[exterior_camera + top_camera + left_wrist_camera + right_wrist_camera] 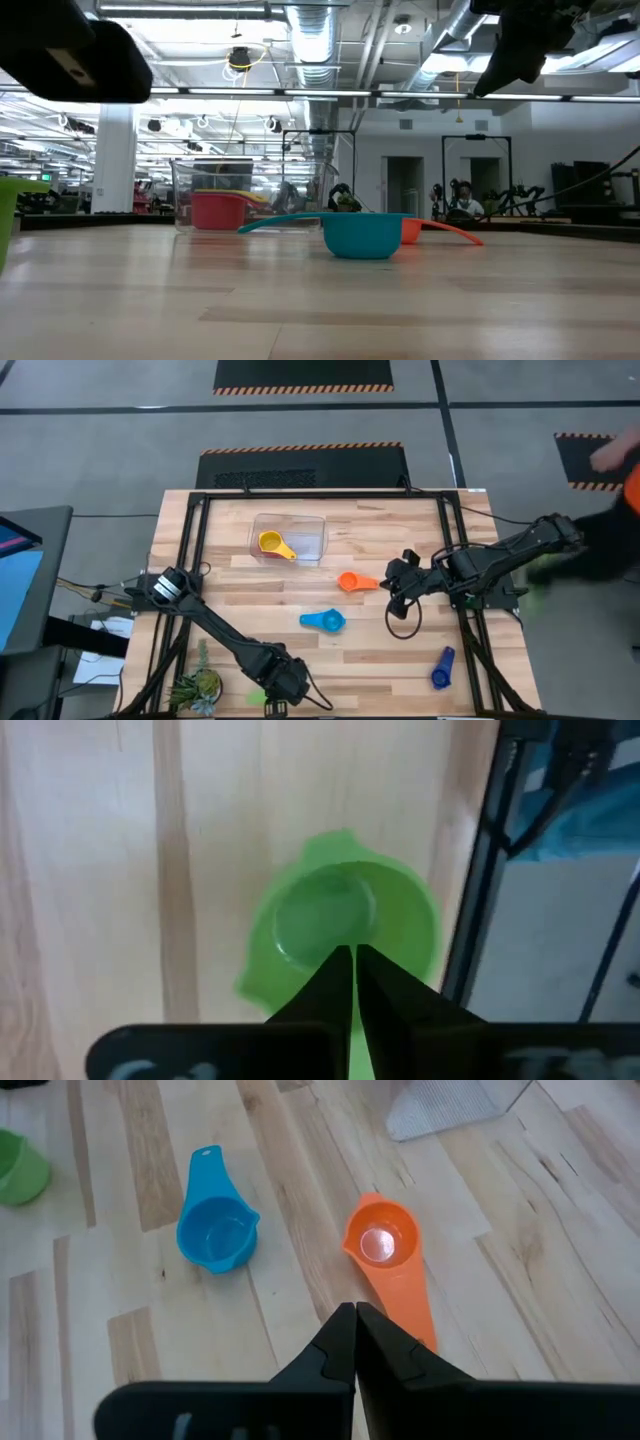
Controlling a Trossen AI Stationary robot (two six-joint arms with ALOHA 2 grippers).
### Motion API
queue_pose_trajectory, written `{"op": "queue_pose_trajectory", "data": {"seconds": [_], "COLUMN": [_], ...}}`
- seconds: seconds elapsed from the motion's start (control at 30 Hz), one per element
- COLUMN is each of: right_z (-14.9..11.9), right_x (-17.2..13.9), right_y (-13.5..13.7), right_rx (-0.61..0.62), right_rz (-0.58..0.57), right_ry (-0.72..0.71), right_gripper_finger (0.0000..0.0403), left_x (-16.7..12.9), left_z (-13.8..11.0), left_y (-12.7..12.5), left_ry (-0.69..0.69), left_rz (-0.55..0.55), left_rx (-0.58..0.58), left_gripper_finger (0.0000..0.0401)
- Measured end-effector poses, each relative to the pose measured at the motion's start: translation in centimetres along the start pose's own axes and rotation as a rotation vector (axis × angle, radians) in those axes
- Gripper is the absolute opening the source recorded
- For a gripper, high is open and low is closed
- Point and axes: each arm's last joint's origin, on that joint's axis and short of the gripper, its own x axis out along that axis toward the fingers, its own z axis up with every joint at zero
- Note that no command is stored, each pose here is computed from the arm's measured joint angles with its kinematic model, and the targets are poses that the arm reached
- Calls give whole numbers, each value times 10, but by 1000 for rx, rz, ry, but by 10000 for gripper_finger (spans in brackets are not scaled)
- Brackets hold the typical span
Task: Nest measuring cups in basket
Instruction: Stack the green measuring cup on top of the yellow measuring cup in the transparent bin
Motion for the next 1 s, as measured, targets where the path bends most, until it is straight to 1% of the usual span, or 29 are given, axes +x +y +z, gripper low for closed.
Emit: {"op": "queue_pose_trajectory", "data": {"seconds": [0.13,0.23,0.3,0.43,0.5,0.6,0.7,0.73,0.8,0.9,1.0], "right_z": [0,0,0,0,0,0,0,0,0,0,0], "right_x": [0,0,0,0,0,0,0,0,0,0,0], "right_y": [0,0,0,0,0,0,0,0,0,0,0], "right_rx": [0,1,1,1,1,1,4,4,4,12,12], "right_rz": [1,2,2,2,2,2,4,5,8,9,9], "right_ry": [-1,-2,-2,-2,-2,-1,0,0,2,3,3], "right_gripper_finger": [27,27,27,27,27,27,27,27,27,27,27], "left_x": [7,11,10,11,8,0,-15,-20,-27,-43,-55], "left_z": [4,7,12,24,29,35,32,31,26,23,21], "left_y": [3,9,13,31,45,71,95,100,103,100,98], "left_ry": [19,24,-5,-21,-32,-33,42,64,101,60,19], "left_rz": [-6,16,32,105,201,367,486,508,534,511,501], "left_rx": [64,104,113,104,57,-67,-177,-205,-221,-219,-260], "left_gripper_finger": [1,0,0,0,0,0,0,0,0,0,0]}}
